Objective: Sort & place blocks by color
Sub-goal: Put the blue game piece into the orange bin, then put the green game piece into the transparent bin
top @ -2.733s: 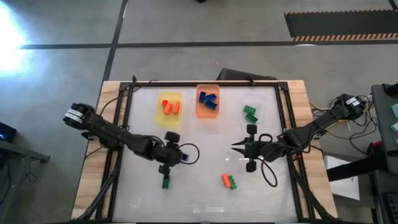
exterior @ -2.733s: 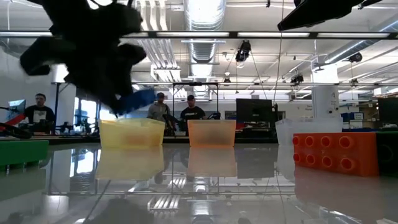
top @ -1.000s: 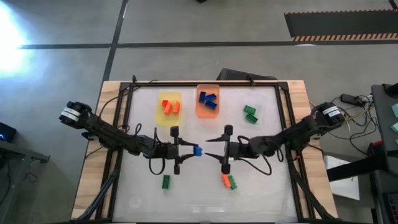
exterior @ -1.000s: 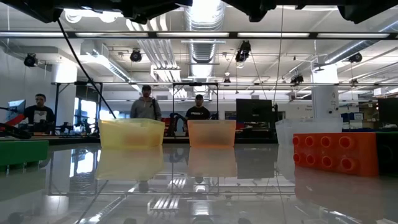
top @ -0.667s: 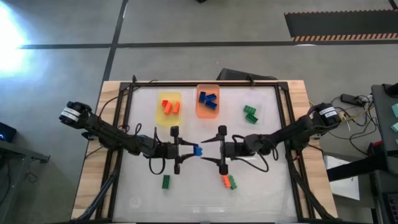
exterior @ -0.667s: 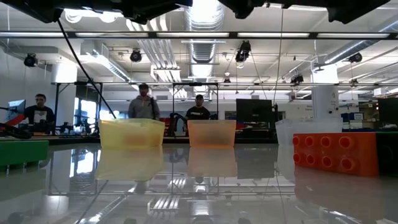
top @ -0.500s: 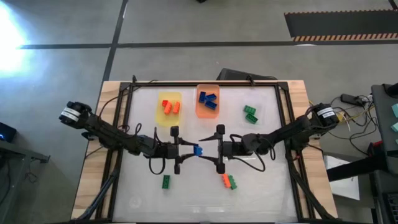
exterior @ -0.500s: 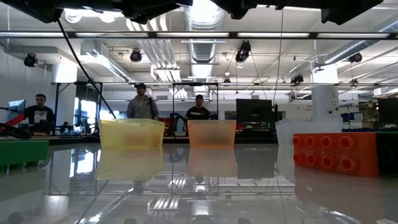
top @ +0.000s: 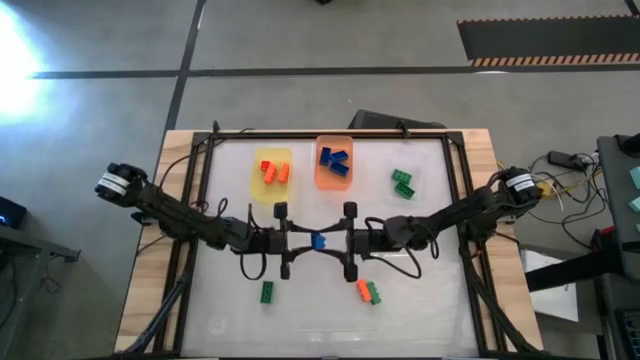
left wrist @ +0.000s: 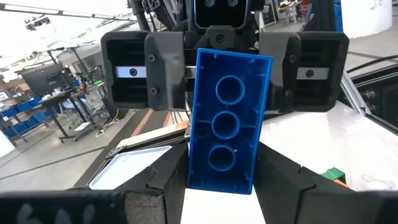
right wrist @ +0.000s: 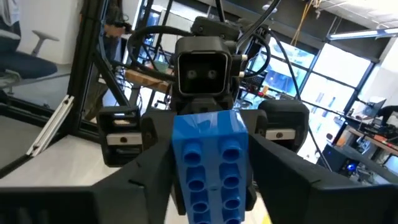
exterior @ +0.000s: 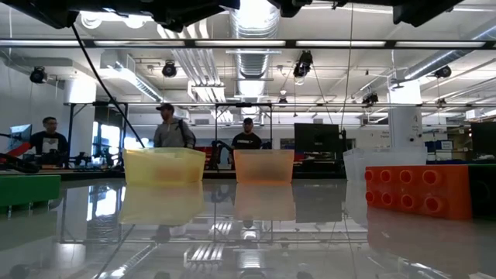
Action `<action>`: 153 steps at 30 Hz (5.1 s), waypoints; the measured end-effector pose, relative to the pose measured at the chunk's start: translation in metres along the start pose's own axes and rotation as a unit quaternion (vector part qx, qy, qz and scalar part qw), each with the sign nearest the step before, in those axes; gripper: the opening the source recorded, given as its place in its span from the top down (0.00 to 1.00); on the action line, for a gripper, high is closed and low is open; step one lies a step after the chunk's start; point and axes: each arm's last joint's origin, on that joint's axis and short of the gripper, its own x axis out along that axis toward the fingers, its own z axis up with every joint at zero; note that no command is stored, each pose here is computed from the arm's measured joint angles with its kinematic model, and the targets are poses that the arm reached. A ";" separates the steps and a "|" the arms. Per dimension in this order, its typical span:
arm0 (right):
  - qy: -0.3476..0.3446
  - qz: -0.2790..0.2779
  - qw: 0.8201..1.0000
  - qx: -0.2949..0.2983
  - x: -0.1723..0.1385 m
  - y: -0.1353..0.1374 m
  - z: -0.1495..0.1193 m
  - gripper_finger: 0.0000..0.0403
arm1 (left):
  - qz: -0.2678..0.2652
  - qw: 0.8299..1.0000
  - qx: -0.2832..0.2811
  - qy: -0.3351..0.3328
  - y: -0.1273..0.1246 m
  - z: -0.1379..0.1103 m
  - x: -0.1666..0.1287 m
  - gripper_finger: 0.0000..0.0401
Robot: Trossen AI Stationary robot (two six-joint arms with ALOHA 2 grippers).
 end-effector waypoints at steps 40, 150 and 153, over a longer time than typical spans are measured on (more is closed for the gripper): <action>0.246 -0.180 0.952 0.015 -0.011 -0.051 0.003 0.67 | 0.152 0.982 0.080 0.078 0.017 0.005 -0.012 0.31; 0.383 0.042 0.919 0.090 -0.024 -0.037 -0.022 0.57 | 0.133 0.904 -0.318 0.254 0.021 0.014 -0.021 0.31; 0.344 0.035 0.933 0.095 -0.036 -0.040 -0.017 0.60 | 0.121 0.890 -0.356 0.258 0.022 0.024 -0.019 0.31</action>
